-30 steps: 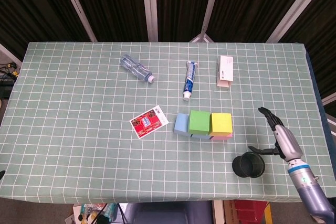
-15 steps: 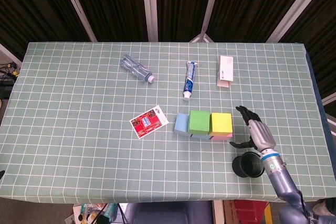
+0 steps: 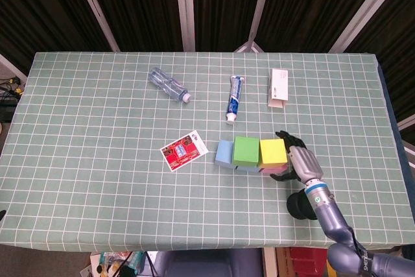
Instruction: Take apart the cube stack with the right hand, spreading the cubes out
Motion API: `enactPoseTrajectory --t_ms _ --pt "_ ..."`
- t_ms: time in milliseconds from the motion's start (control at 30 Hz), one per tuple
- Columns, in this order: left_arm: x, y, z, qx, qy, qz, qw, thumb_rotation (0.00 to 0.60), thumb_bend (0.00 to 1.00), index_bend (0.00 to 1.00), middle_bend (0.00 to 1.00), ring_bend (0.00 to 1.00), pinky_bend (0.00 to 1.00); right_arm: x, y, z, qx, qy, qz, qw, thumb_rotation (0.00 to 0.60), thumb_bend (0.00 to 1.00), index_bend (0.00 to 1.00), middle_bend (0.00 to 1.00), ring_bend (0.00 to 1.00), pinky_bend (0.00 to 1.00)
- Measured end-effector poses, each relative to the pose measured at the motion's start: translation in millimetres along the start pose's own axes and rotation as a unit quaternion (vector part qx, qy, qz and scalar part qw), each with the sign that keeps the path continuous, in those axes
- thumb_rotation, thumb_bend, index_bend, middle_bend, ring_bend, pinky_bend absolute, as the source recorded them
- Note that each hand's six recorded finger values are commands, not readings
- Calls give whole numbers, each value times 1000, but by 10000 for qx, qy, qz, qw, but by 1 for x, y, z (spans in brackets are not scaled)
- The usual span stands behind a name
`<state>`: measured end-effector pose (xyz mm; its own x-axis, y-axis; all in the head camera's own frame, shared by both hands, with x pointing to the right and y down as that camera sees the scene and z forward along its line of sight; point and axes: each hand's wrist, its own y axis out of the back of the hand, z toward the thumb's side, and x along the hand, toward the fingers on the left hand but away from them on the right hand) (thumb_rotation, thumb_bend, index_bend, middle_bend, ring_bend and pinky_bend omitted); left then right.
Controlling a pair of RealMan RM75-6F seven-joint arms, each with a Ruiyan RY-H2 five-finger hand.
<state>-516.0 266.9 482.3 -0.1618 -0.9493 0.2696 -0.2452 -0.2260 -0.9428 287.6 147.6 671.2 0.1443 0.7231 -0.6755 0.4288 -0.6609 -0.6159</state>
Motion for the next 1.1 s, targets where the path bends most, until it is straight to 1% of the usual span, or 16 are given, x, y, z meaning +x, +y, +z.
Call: enactPoseTrajectory --t_ms 167,267,333,400,467,600,667,833,967,1100 --pt "1 1 -1 -13 24 14 10000 600 183 74 0 0 0 -10 -3 0 55 -109 -51 9999 600 154 0 153 30 0" --pt "1 1 -1 -19 35 17 10000 600 183 74 0 0 0 -13 -4 -4 108 -197 -63 9997 600 154 0 230 61 0" --pt "1 1 -1 -16 39 9 10000 600 183 74 0 0 0 -15 -6 -7 128 -239 -67 9996 600 154 0 303 99 0" --pt "1 0 -1 -6 36 -3 10000 600 183 74 0 0 0 -16 -7 -9 159 -269 -70 9995 600 154 9 404 164 0" --pt "1 0 -1 6 30 -18 10000 600 183 74 0 0 0 -16 -8 -11 200 -293 -74 9993 600 155 29 483 226 0" --pt "1 -2 0 24 34 -38 10000 600 183 74 0 0 0 -17 -10 -12 197 -320 -85 9993 600 154 66 612 332 0" --pt "1 -2 0 32 34 -40 10000 600 183 74 0 0 0 -17 -9 -11 140 -299 -104 9994 600 154 89 652 369 0" --pt "1 -3 1 23 17 -76 10000 600 183 74 0 0 0 -19 -4 -9 -96 -231 -248 9994 600 154 117 695 412 0" --pt "1 -2 1 13 9 -80 10000 600 183 74 0 0 0 -21 9 -9 -243 -260 -579 9977 600 154 117 695 412 0" --pt "1 -2 0 2 9 -81 10000 600 183 74 0 0 0 -23 26 -11 -352 -337 -829 9954 600 154 119 696 412 0"
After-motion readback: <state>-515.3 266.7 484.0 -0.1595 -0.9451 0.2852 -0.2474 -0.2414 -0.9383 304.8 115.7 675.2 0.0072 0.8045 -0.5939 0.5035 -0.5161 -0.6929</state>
